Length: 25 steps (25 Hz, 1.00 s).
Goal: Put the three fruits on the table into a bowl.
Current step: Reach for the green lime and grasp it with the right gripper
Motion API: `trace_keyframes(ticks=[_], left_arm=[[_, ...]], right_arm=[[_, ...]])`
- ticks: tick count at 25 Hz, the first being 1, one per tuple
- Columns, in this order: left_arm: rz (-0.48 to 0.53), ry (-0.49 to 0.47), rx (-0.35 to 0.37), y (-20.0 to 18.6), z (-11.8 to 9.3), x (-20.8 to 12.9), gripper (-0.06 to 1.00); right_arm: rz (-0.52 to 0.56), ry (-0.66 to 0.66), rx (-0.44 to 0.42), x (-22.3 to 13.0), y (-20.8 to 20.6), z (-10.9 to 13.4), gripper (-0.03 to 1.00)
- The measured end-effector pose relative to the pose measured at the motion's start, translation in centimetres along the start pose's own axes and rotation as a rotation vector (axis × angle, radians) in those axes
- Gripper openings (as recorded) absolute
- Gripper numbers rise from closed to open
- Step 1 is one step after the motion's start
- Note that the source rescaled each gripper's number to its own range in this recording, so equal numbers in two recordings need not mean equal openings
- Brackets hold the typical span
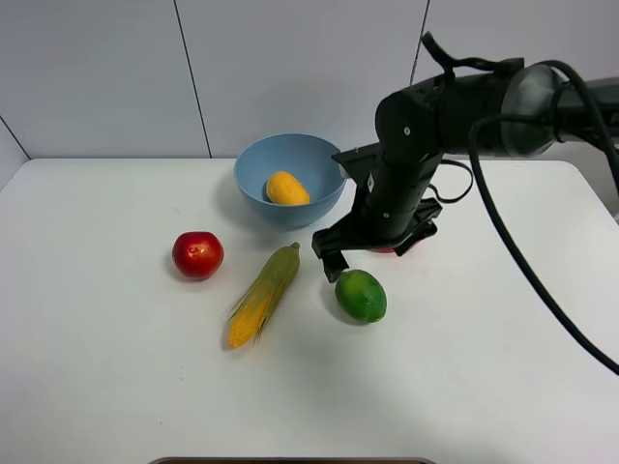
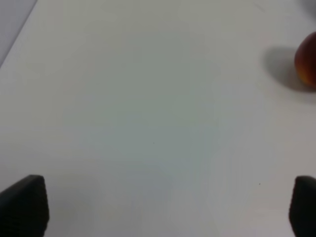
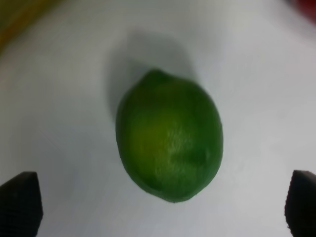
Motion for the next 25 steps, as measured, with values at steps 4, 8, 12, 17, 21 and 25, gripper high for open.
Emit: trace_keyframes(ticks=[4, 8, 12, 17, 21, 25], left_arm=[[0.000, 0.000, 0.000, 0.0, 0.0, 0.0, 1.00], [0.000, 0.000, 0.000, 0.0, 0.0, 0.0, 1.00], [0.000, 0.000, 0.000, 0.0, 0.0, 0.0, 1.00], [0.000, 0.000, 0.000, 0.0, 0.0, 0.0, 1.00], [0.000, 0.000, 0.000, 0.0, 0.0, 0.0, 1.00], [0.000, 0.000, 0.000, 0.0, 0.0, 0.0, 1.00]], right_arm=[[-0.036, 0.012, 0.011, 0.0, 0.8, 0.1, 0.98], [-0.066, 0.024, 0.015, 0.5, 0.9, 0.1, 0.98], [-0.004, 0.028, 0.004, -0.2, 2.5, 0.0, 0.98], [0.046, 0.027, -0.007, -0.7, 4.5, -0.2, 0.98], [0.043, 0.022, -0.013, -0.6, 5.3, -0.3, 0.98], [0.040, 0.020, -0.015, -0.4, 6.6, -0.4, 0.98]])
Point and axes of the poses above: a point on each arm's last joint axis where the gripper is mounted, y pointing out along that axis toward the gripper, z along the wrist's bending axis when the last joint is at zero, x = y × z, the point moved 8 cm from there along y, pointing out along that axis toward the gripper, and after that the axes turned 5 degrees about -y, right-handed, at the moved point
